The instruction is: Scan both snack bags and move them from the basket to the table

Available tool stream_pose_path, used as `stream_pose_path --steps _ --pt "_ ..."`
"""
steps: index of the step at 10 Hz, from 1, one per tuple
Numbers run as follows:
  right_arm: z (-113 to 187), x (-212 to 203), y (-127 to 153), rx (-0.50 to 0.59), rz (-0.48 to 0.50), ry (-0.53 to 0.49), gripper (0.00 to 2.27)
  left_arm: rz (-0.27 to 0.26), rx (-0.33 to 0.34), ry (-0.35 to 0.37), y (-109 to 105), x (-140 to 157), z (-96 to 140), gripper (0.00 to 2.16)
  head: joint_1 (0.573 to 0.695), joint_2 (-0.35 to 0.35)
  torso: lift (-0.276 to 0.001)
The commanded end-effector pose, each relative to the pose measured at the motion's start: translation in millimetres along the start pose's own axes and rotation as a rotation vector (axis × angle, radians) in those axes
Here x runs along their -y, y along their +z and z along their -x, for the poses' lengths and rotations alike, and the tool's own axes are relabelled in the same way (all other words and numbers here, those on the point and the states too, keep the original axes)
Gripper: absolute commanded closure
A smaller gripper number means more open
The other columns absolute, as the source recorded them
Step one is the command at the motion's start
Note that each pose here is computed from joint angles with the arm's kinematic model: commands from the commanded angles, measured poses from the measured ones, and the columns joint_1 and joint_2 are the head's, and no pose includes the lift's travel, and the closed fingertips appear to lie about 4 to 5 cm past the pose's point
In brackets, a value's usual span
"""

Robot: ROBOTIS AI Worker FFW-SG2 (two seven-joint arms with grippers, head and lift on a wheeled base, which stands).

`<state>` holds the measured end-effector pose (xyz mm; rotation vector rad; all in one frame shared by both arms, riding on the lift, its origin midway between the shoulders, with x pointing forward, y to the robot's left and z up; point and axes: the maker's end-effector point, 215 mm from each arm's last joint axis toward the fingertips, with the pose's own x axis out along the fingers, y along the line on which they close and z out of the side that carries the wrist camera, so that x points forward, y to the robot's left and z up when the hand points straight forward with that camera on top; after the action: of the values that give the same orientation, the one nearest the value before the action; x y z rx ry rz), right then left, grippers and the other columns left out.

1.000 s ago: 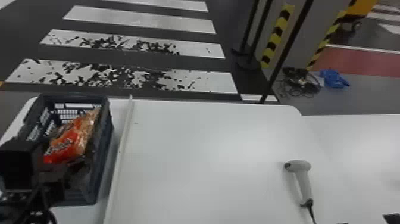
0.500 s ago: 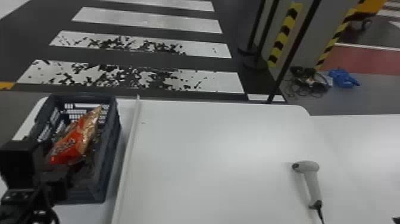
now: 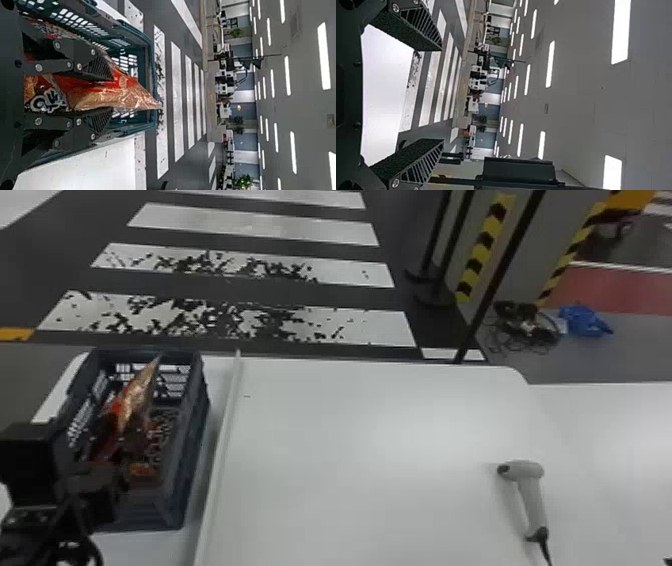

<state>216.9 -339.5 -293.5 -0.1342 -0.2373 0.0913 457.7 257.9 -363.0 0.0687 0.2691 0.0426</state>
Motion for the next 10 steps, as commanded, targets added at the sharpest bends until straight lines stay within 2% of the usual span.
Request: stream_pose_path --steps 1,4,5,7,9,10 --pt "-0.1 -0.8 -0.2 0.0 0.0 0.002 0.11 -0.003 0.006 0.017 3.4 -4.3 3.7 1.92 0.695 -0.143 -0.098" --pt "0.9 -5.2 2.1 0.011 -0.006 0.005 0.11 -0.017 0.076 0.095 40.6 -18.9 17.9 1.92 0.695 -0.113 -0.098" --pt "1.6 -5.6 4.9 0.021 -0.006 0.004 0.11 -0.035 0.085 0.134 44.5 -26.4 23.6 1.92 0.695 -0.107 -0.098" --pt "1.8 -5.2 8.6 0.033 -0.005 0.0 0.11 -0.04 0.131 0.145 68.7 -30.8 31.6 1.92 0.695 -0.094 -0.098" --pt "1.2 -5.2 8.3 0.032 -0.012 -0.008 0.11 -0.073 0.146 0.145 74.9 -23.1 36.3 1.92 0.695 -0.092 -0.098" --pt "1.3 -5.8 9.1 0.035 -0.013 -0.008 0.11 -0.072 0.155 0.134 79.9 -17.3 38.1 1.92 0.695 -0.099 -0.098"
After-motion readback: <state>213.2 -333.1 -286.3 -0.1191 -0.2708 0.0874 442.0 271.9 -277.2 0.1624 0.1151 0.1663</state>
